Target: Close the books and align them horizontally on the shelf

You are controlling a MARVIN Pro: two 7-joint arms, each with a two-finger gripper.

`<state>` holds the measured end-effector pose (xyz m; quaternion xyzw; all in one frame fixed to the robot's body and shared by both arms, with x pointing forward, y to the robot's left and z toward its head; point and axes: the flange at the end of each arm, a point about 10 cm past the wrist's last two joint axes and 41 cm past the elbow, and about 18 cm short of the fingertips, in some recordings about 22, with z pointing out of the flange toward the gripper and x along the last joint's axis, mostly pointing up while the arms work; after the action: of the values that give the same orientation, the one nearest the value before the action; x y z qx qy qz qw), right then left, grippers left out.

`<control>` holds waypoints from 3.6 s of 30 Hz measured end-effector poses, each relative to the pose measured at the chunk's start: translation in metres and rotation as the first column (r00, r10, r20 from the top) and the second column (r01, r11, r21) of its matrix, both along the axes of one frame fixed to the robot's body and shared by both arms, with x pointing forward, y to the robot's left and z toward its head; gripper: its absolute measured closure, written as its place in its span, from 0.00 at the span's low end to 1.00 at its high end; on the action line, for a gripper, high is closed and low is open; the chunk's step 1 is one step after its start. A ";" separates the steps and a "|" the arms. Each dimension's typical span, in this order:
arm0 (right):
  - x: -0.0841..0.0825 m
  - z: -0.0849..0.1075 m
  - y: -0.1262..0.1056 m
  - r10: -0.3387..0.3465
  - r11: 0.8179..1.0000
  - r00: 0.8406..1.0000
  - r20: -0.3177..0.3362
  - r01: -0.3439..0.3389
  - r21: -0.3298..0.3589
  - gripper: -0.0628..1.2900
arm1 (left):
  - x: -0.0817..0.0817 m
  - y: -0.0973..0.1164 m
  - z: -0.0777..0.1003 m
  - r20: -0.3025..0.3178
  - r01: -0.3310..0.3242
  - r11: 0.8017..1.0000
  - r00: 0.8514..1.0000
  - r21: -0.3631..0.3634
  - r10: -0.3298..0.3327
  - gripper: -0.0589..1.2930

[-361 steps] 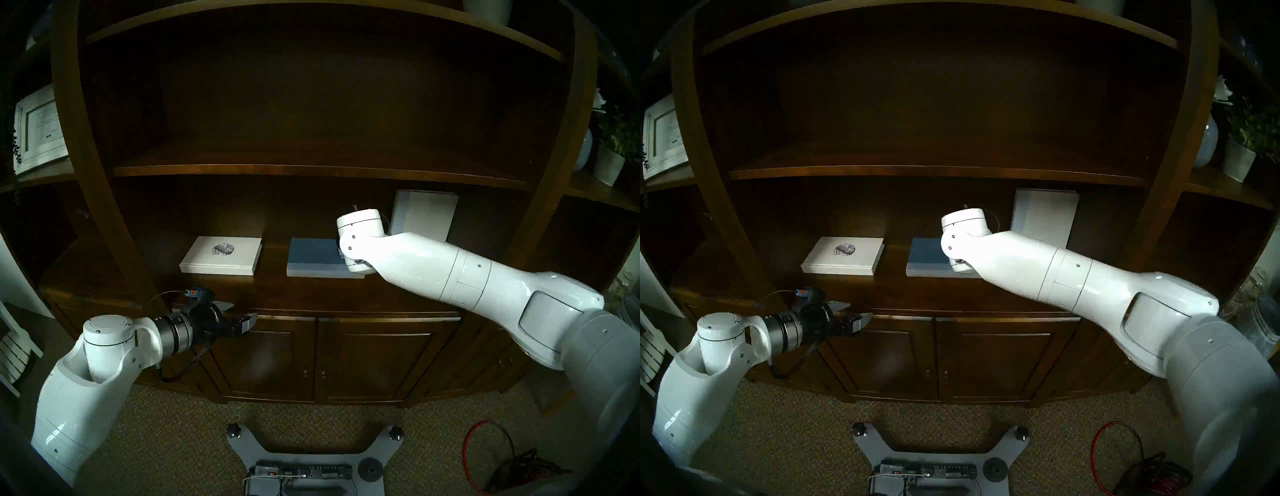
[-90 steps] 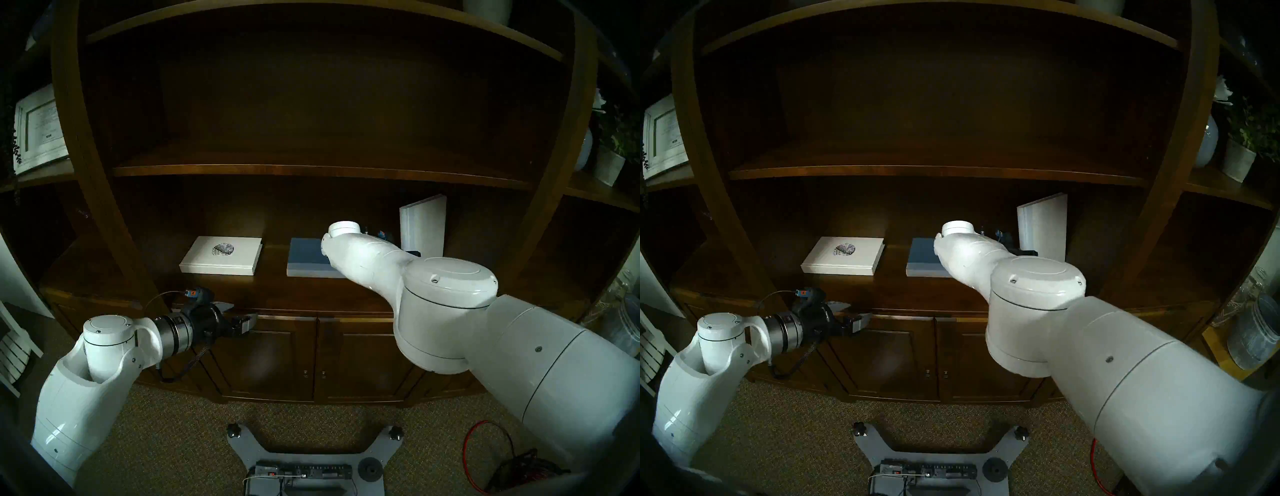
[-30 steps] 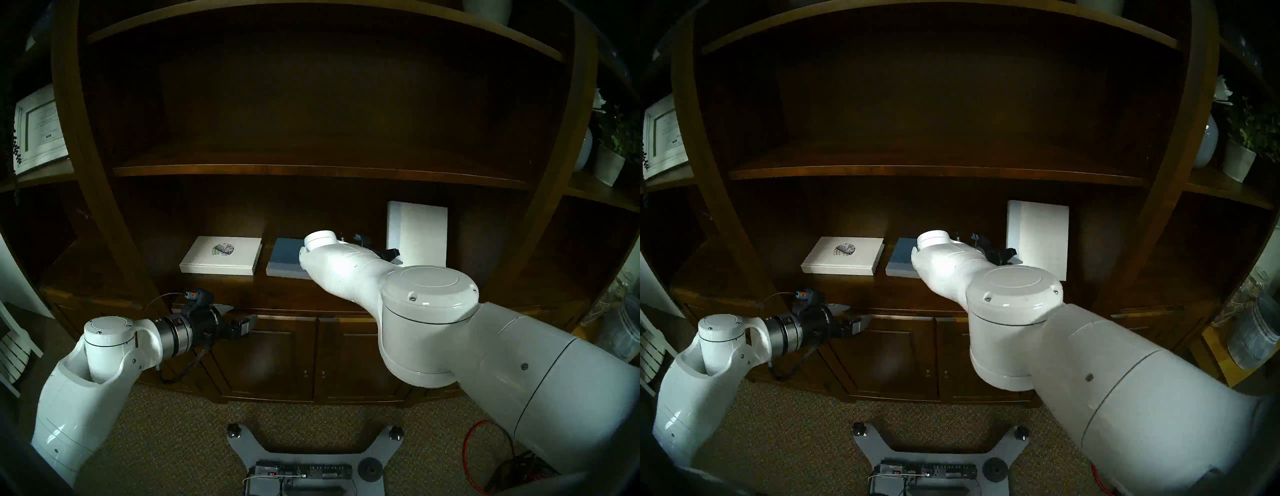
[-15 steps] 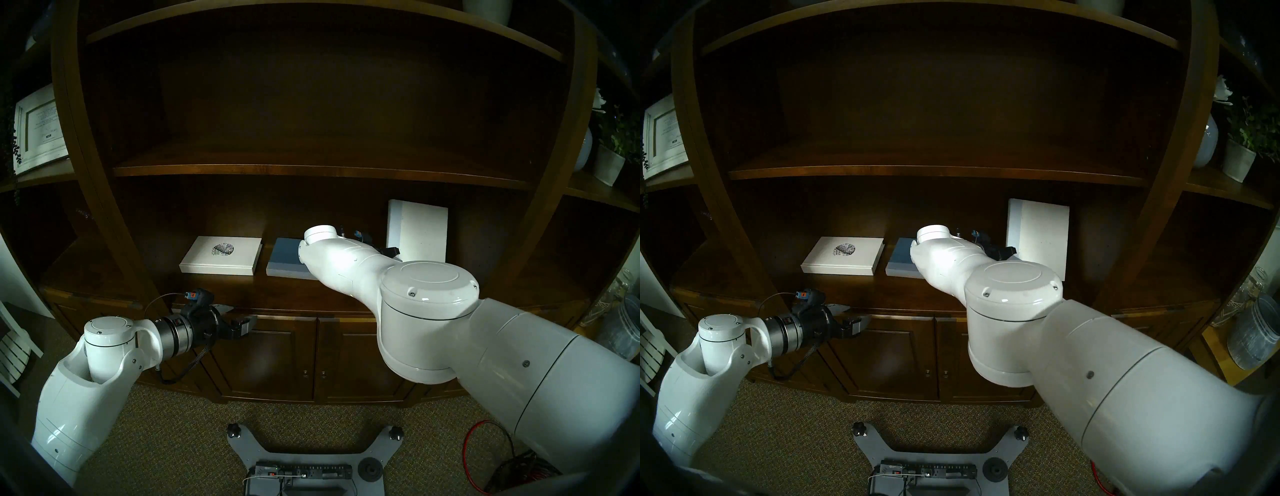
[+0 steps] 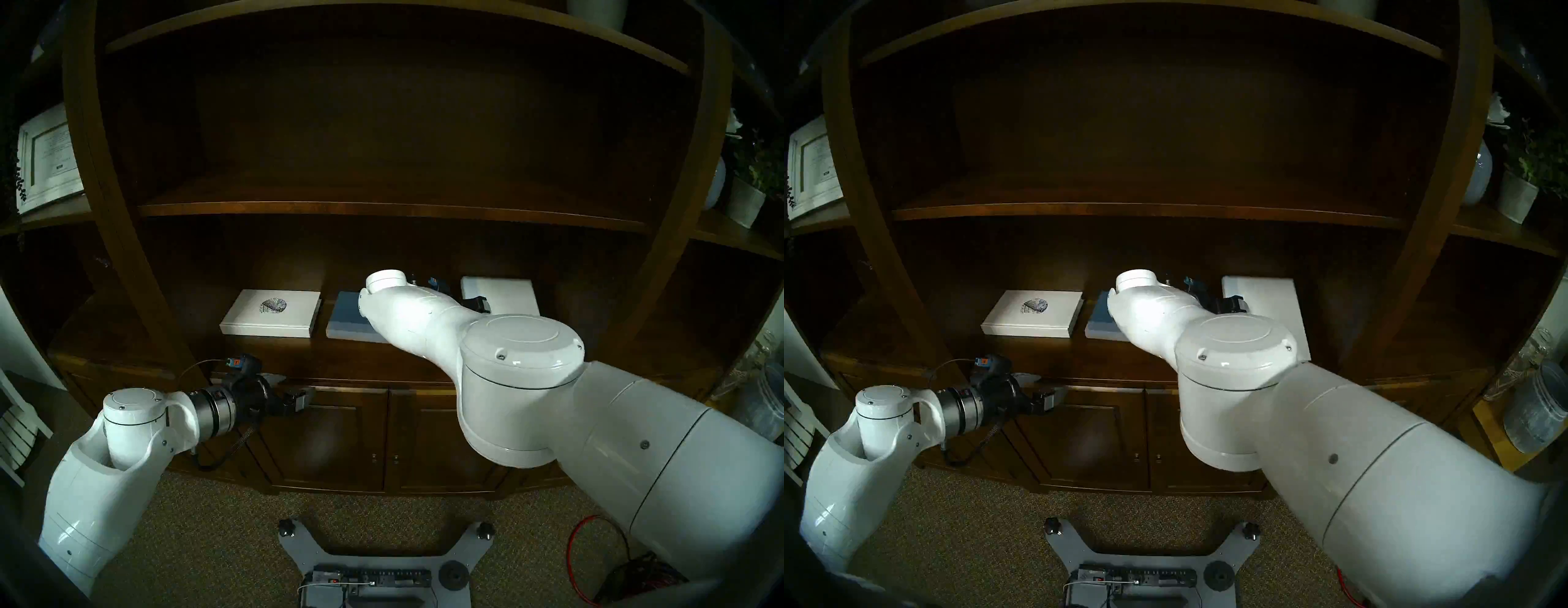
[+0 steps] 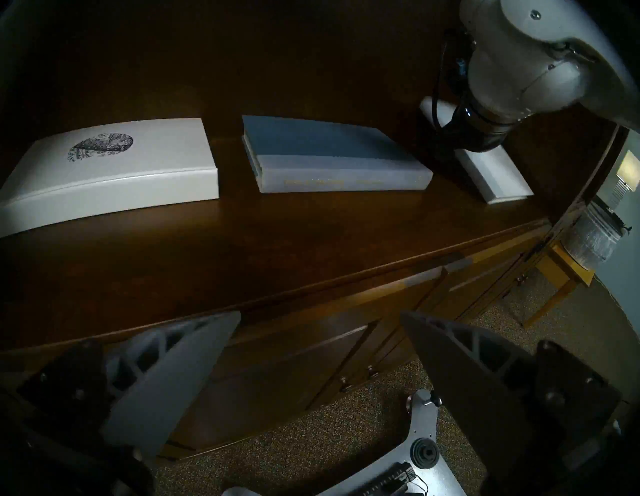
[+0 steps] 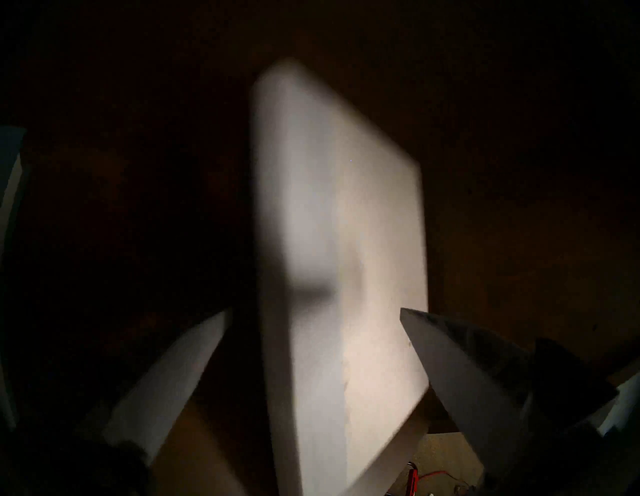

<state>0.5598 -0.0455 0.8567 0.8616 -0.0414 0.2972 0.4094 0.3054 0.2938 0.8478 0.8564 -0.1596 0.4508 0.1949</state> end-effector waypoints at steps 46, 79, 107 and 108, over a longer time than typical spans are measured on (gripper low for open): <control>0.026 0.042 -0.048 -0.188 0.977 0.979 0.082 0.179 0.113 0.05 | 0.000 0.000 -0.001 -0.002 0.000 1.000 1.000 0.000 0.000 0.02; 0.031 0.045 -0.074 -0.267 0.950 0.961 0.065 0.251 0.188 0.05 | 0.000 0.000 -0.002 -0.006 0.000 1.000 1.000 0.000 0.000 0.02; 0.039 0.031 -0.105 -0.240 0.942 0.969 0.057 0.218 0.253 0.05 | -0.001 0.001 -0.003 -0.012 -0.001 1.000 1.000 0.000 0.001 0.02; 0.039 0.030 -0.106 -0.241 0.942 0.969 0.058 0.219 0.256 0.05 | -0.001 0.001 -0.003 -0.012 -0.001 1.000 1.000 0.000 0.001 0.02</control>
<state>0.5991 -0.1518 0.8871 0.8811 -0.1967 0.2774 0.3285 0.3048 0.2948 0.8443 0.8592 -0.1579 0.4458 0.1954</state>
